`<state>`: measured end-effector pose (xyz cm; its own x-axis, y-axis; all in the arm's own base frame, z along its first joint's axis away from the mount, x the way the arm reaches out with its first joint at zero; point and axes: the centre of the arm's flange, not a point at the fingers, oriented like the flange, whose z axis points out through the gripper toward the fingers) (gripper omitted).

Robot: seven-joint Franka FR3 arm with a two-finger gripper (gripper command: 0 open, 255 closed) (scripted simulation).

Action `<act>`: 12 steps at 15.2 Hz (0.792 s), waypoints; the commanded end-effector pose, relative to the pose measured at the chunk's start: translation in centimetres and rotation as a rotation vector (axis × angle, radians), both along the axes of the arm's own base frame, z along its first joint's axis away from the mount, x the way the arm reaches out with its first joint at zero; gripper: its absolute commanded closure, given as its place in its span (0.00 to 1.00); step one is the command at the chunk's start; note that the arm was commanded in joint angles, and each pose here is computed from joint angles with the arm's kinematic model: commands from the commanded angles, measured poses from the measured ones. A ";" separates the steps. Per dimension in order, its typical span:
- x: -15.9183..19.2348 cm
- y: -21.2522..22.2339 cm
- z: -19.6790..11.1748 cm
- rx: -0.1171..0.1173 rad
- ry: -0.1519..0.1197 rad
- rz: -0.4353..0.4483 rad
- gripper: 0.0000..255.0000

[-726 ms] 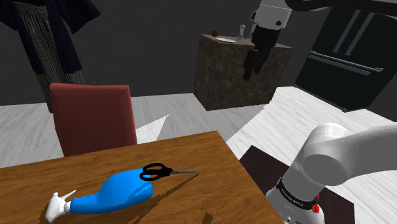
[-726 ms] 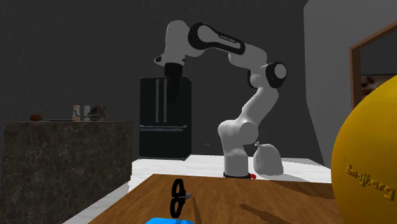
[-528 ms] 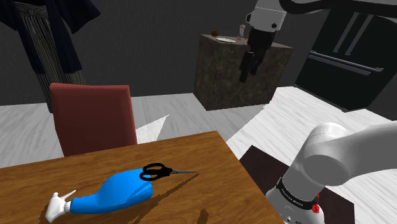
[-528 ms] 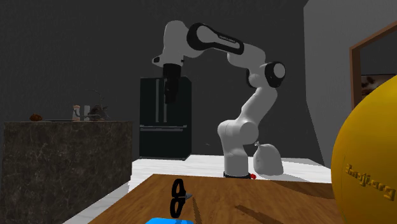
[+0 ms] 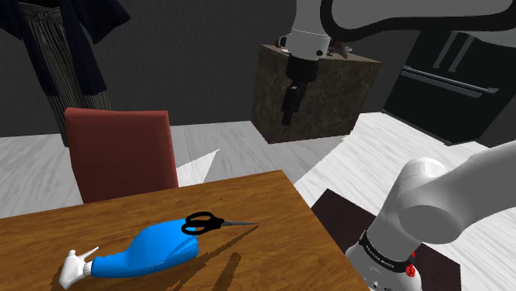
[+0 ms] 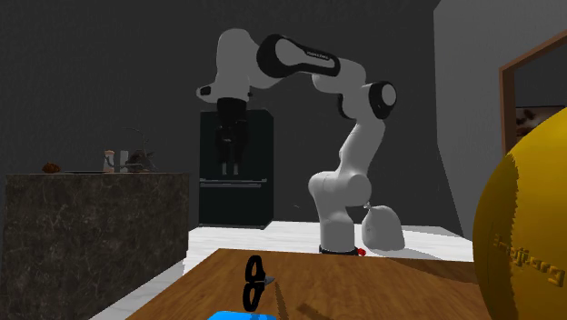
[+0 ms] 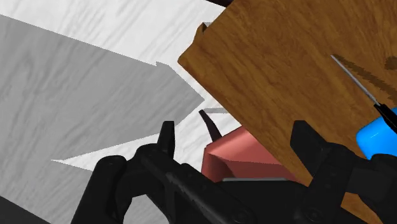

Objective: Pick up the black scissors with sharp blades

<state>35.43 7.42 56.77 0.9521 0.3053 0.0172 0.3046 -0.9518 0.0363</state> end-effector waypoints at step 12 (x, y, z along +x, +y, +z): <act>3.1 14.3 -7.9 0.050 0.064 0.418 0.00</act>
